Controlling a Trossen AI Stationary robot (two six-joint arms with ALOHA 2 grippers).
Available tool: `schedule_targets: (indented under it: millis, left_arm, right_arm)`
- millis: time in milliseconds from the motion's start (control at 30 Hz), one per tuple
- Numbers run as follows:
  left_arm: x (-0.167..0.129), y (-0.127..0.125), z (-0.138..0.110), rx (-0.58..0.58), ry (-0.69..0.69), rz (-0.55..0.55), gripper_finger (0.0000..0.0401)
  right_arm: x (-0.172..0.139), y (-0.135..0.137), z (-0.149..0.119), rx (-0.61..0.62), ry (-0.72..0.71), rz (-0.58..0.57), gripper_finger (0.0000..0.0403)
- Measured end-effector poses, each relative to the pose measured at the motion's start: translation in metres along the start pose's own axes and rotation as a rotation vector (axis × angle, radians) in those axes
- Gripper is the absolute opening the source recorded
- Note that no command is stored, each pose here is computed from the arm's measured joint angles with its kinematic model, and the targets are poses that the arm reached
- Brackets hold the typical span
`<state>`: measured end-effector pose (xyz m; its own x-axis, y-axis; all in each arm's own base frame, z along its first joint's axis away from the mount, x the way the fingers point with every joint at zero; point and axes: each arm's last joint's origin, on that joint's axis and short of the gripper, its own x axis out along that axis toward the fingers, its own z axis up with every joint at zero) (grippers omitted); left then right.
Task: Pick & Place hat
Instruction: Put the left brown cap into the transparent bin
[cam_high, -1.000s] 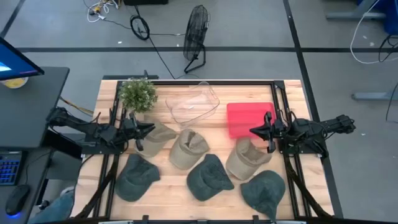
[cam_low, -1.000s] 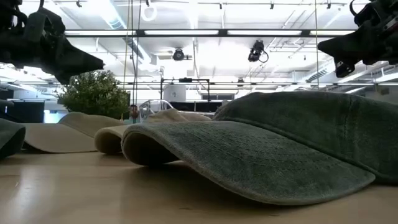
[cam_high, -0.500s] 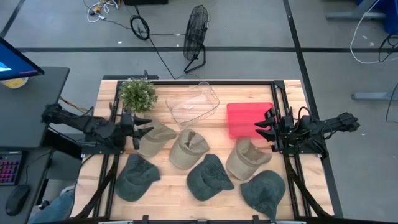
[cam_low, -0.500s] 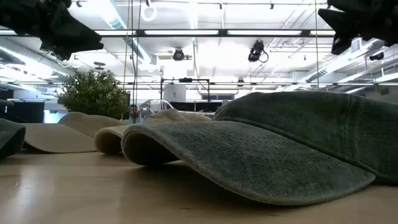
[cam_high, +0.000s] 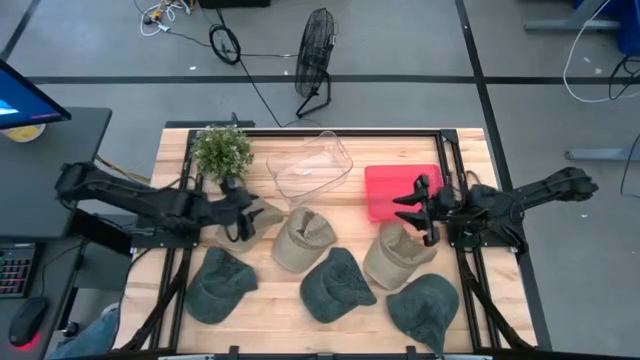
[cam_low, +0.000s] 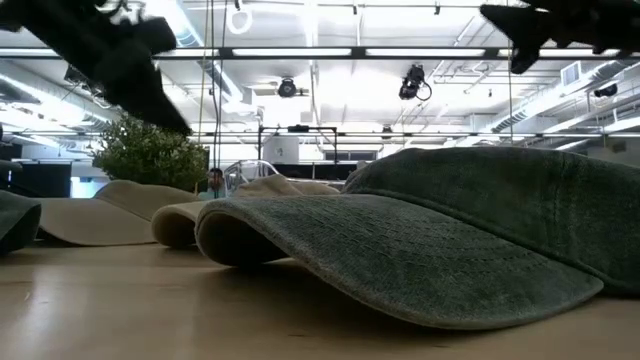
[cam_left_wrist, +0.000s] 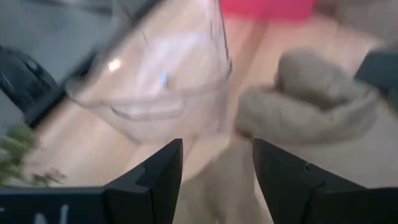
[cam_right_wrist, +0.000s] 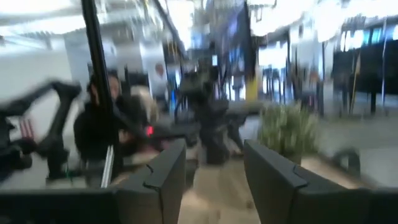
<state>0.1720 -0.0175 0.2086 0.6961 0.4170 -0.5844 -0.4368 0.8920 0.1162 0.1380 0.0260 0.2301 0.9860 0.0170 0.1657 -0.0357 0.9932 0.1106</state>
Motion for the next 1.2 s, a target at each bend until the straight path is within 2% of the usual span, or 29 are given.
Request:
schedule_targets:
  millis: [67,233,367,533,933,1200]
  left_arm:
    - [0.01,-0.003,-0.003,-0.01,0.064,-0.021,0.0198]
    - [0.028,-0.004,-0.013,0.026,0.179,0.033,0.0198]
    - [0.038,-0.004,-0.02,0.025,0.245,0.071,0.0197]
    - [0.045,-0.009,-0.026,0.01,0.319,0.026,0.0197]
    - [0.036,-0.014,-0.022,0.0,0.293,-0.072,0.0197]
    - [0.035,-0.016,-0.024,0.016,0.329,-0.144,0.0197]
  right_arm:
    - [0.01,0.002,0.001,0.0,0.101,-0.009,0.0167]
    - [0.03,0.006,-0.003,-0.042,0.293,-0.025,0.0167]
    - [0.042,0.008,-0.006,-0.048,0.351,-0.031,0.0167]
    - [0.048,0.009,-0.018,-0.018,0.424,-0.049,0.0167]
    - [0.05,0.009,-0.025,-0.008,0.458,-0.058,0.0167]
    - [0.05,0.009,-0.025,-0.005,0.458,-0.06,0.0167]
